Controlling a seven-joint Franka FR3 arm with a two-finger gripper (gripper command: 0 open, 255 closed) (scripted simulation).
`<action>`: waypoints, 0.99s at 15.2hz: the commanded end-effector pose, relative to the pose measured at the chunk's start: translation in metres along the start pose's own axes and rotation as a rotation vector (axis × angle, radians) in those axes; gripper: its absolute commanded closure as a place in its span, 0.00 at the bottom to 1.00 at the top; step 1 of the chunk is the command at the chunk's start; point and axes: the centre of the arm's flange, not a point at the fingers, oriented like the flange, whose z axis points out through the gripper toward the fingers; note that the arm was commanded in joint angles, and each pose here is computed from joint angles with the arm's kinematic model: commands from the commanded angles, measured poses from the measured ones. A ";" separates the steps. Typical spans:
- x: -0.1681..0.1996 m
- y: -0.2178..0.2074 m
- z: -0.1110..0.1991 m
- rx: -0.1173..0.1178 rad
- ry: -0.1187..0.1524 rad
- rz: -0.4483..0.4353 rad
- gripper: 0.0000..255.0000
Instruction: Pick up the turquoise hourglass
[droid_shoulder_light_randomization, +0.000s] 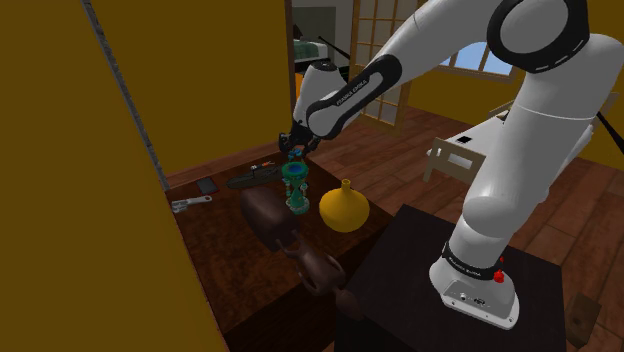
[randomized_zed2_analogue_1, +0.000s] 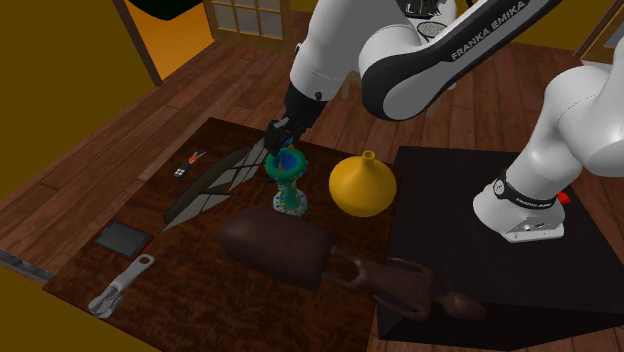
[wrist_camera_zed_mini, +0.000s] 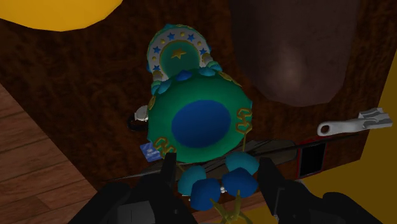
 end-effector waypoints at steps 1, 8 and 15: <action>0.000 0.000 0.000 -0.001 -0.001 0.000 1.00; 0.007 -0.005 -0.019 -0.001 -0.001 0.000 1.00; 0.019 -0.012 -0.053 -0.001 -0.001 0.000 1.00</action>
